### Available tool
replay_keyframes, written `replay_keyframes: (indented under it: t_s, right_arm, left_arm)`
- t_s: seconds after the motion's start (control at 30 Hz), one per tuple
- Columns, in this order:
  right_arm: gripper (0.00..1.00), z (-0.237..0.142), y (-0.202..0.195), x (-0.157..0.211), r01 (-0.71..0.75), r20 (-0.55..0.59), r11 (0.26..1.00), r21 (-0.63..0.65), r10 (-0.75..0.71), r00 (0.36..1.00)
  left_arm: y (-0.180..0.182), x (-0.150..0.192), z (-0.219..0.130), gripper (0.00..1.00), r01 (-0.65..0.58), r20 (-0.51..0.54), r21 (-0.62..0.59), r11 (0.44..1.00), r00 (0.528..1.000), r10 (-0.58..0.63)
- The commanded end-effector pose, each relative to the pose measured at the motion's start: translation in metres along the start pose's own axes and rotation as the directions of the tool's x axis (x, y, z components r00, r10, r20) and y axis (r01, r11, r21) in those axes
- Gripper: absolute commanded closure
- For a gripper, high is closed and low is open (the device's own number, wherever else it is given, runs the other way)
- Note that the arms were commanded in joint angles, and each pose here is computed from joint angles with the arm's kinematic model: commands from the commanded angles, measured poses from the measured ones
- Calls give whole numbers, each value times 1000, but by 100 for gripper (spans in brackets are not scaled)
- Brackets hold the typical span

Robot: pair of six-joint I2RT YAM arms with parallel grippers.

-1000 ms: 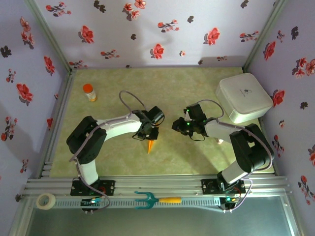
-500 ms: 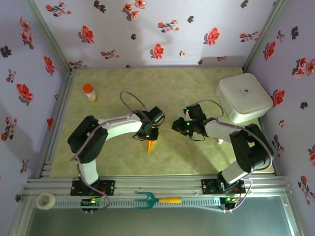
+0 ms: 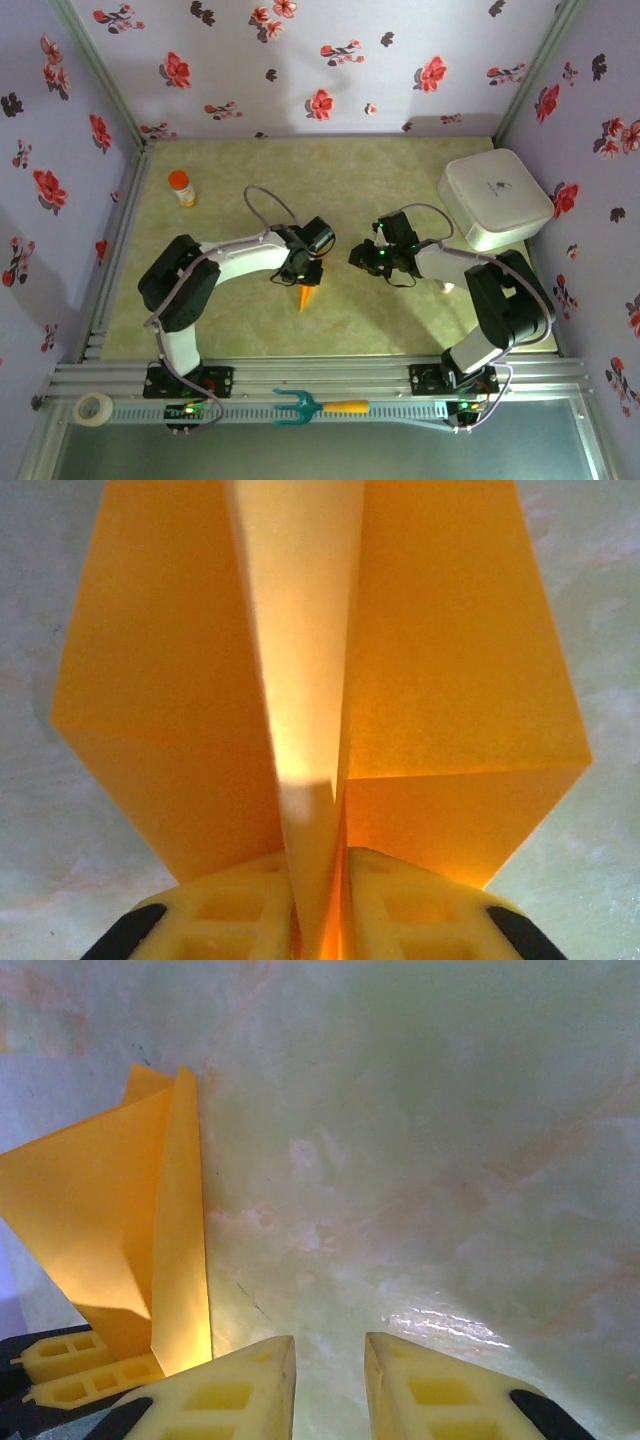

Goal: Fold a paper plane with a square sheet of paper (pick it up from the middle)
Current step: Move the paper plane to the center of the table.

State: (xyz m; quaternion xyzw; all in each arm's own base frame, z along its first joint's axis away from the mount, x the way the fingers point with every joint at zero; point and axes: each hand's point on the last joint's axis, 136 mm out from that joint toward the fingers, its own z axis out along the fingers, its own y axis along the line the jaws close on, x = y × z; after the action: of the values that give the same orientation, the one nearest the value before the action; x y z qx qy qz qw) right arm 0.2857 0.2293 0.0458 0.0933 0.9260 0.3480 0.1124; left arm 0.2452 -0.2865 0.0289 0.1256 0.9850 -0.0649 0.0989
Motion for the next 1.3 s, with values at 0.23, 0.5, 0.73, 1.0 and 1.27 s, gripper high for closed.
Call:
replay_keyframes:
  t_s: [0.23,0.5,0.73,1.0,1.27]
  right_arm:
    - [74,3,-5,3,-24,-14,1000,2,24,1000]
    - [74,3,-4,2,-23,-14,1000,-2,22,1000]
    - [74,2,-4,3,-21,-13,1000,-2,21,1000]
    - [73,3,-3,2,-22,-17,1000,-4,22,1000]
    - [72,3,-2,2,-20,-18,1000,-8,20,1000]
  left_arm:
    - [3,12,14,79,2,-37,-18,1000,999,-3]
    - [4,12,15,78,13,-29,-19,1000,999,-13]
    - [5,6,6,81,33,18,-8,999,999,-33]
    - [5,3,3,88,62,37,-5,998,997,-61]
    - [9,3,6,88,79,27,-28,996,997,-78]
